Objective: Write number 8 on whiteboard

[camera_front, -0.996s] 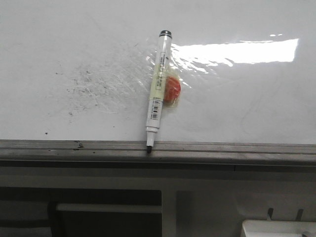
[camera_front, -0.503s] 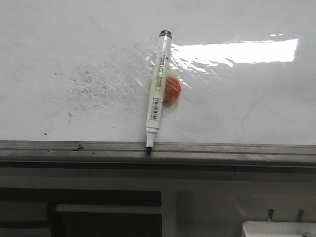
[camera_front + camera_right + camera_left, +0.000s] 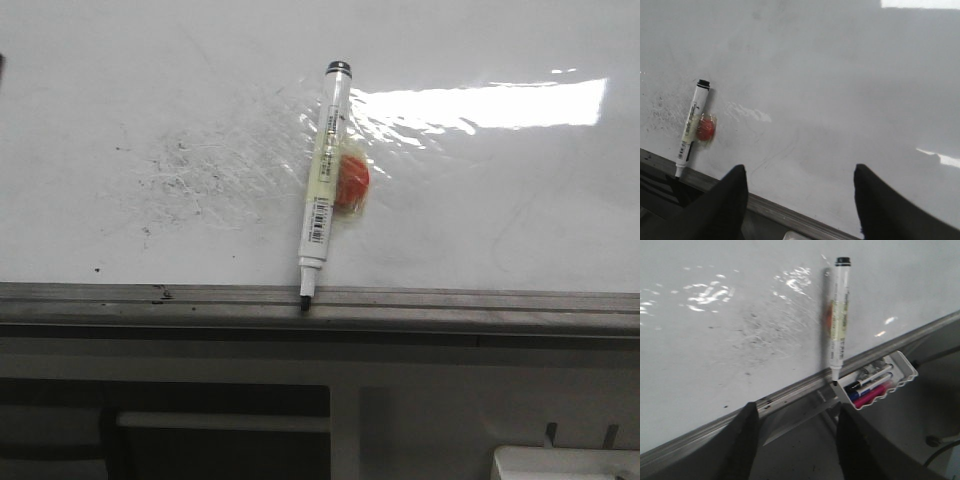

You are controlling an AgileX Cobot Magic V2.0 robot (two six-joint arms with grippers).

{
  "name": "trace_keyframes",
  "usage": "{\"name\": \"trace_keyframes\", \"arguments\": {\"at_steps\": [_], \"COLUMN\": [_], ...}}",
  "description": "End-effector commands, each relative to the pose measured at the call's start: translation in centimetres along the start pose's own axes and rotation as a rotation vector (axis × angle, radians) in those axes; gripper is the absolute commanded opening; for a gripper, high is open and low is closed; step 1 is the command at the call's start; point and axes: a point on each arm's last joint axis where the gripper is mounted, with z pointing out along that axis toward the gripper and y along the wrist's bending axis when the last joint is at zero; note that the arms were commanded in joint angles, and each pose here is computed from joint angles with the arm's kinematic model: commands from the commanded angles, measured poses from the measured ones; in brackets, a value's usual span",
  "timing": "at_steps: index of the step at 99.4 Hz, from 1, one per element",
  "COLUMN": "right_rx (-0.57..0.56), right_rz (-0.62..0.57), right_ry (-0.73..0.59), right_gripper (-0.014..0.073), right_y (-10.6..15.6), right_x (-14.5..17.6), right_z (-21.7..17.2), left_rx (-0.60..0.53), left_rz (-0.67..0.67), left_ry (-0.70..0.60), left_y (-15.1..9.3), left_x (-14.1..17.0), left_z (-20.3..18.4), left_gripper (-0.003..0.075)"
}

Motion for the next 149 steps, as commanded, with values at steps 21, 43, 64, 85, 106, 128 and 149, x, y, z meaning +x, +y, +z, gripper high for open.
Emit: {"name": "trace_keyframes", "arguments": {"at_steps": [21, 43, 64, 85, 106, 128, 149], "right_rx": [-0.021, -0.030, -0.033, -0.033, -0.029, -0.027, -0.027], "right_rz": [0.019, 0.030, 0.030, 0.030, 0.030, 0.031, 0.029], "right_ry": [-0.090, -0.089, -0.081, -0.081, -0.092, -0.100, -0.100], "right_gripper": [0.0419, 0.0419, 0.0419, 0.0419, 0.0419, 0.0419, 0.0419], "right_y": [0.1, 0.2, 0.2, 0.2, 0.2, 0.2, 0.2], "right_x": [-1.7, -1.7, -1.6, -1.6, -1.7, -1.8, -1.8], "right_z": [-0.2, -0.2, -0.2, -0.2, -0.2, -0.2, -0.2], "left_rx": [0.047, -0.018, -0.026, -0.031, -0.057, -0.107, -0.062], "left_rz": [-0.020, -0.051, -0.050, -0.049, -0.045, -0.045, -0.042], "left_ry": [-0.117, -0.091, -0.071, -0.059, -0.019, -0.072, -0.010], "left_y": [-3.3, -3.6, -4.0, -4.3, -4.0, -3.4, -3.8], "left_x": [-1.2, 0.0, -0.6, -1.1, -0.4, -0.7, -0.3], "left_z": [5.8, 9.3, 11.1, 12.5, 14.1, 14.4, 14.3], "left_gripper": [0.0337, 0.0337, 0.0337, 0.0337, 0.0336, 0.0296, -0.0016]}}
